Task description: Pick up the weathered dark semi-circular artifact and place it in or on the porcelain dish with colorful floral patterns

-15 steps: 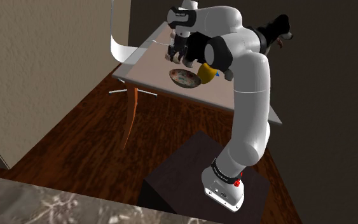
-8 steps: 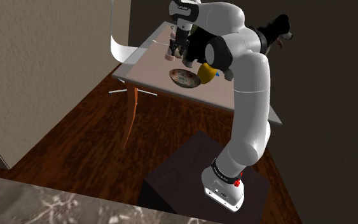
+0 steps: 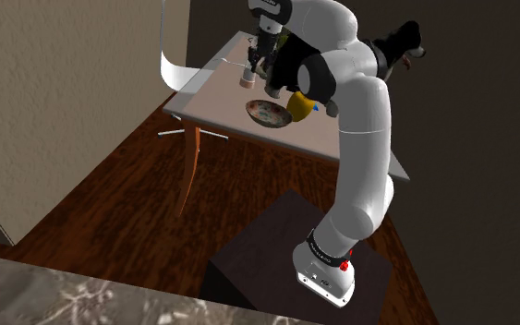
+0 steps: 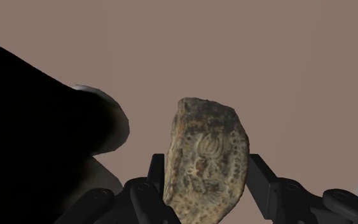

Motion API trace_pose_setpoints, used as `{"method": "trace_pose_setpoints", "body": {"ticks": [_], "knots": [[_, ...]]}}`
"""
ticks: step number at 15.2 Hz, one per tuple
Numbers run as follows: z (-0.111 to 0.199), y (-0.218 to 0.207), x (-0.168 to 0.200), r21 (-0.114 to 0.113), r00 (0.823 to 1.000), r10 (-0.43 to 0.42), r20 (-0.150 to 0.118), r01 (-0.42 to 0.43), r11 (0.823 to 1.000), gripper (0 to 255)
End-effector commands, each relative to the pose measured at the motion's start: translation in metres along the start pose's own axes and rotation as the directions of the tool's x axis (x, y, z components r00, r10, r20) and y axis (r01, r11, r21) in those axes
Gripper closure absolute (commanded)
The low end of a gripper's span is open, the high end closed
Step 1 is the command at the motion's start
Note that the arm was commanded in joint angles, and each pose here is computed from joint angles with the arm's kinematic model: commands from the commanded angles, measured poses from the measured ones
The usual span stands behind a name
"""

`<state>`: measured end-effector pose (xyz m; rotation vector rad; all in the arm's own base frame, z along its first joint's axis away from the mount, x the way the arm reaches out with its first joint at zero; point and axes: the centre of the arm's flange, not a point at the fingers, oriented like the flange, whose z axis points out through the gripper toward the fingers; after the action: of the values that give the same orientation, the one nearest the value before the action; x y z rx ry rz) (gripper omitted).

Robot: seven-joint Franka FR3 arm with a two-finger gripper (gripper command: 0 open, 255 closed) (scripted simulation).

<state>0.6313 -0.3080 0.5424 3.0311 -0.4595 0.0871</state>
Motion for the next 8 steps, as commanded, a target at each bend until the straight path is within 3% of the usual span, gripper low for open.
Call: {"method": "trace_pose_setpoints", "body": {"ticks": [1,8], "knots": [[-0.005,-0.003,-0.013,0.000,1.000,0.000,0.000,0.000,1.000,255],[-0.016,-0.030,-0.101,0.000,1.000,0.000,0.000,0.000,1.000,255]]}}
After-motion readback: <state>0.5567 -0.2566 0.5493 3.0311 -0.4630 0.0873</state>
